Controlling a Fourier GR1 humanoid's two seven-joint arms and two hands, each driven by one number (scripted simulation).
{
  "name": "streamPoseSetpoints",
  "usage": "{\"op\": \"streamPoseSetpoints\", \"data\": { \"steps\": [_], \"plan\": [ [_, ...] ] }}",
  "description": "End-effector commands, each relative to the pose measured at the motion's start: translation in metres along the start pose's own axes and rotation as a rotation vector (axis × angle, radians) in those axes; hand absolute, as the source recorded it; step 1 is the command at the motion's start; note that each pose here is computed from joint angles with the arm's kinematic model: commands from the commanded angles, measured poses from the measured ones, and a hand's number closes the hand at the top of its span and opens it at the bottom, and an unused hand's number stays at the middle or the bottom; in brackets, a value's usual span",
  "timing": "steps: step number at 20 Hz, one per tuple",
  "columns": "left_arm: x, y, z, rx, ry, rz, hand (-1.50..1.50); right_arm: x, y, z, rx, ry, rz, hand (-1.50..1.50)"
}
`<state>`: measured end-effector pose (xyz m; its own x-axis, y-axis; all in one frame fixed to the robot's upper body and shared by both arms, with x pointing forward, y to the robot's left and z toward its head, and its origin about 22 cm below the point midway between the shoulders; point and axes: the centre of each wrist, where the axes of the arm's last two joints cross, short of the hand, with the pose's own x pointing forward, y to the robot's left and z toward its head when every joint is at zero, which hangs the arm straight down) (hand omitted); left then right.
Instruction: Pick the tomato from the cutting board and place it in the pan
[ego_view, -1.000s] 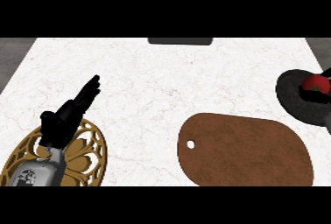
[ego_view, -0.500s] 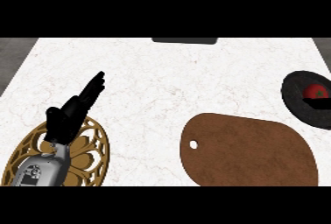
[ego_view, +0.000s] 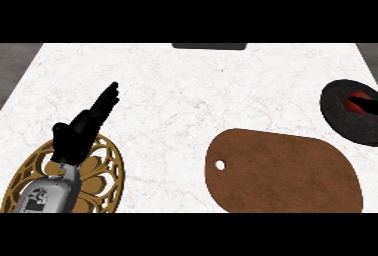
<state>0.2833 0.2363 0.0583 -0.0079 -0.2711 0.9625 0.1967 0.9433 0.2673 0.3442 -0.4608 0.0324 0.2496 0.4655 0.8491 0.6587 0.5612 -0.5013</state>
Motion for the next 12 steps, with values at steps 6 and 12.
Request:
{"op": "streamPoseSetpoints", "data": {
  "steps": [6, 12],
  "plan": [
    [-0.008, 0.007, 0.013, 0.01, 0.012, -0.004, 0.0, -0.047, -0.061, 0.004, 0.051, -0.027, -0.274, -1.5],
    [-0.006, -0.005, 0.018, 0.0, 0.019, -0.004, 0.0, -0.092, -0.056, 0.042, 0.056, -0.146, -0.31, -1.5]
  ]
}}
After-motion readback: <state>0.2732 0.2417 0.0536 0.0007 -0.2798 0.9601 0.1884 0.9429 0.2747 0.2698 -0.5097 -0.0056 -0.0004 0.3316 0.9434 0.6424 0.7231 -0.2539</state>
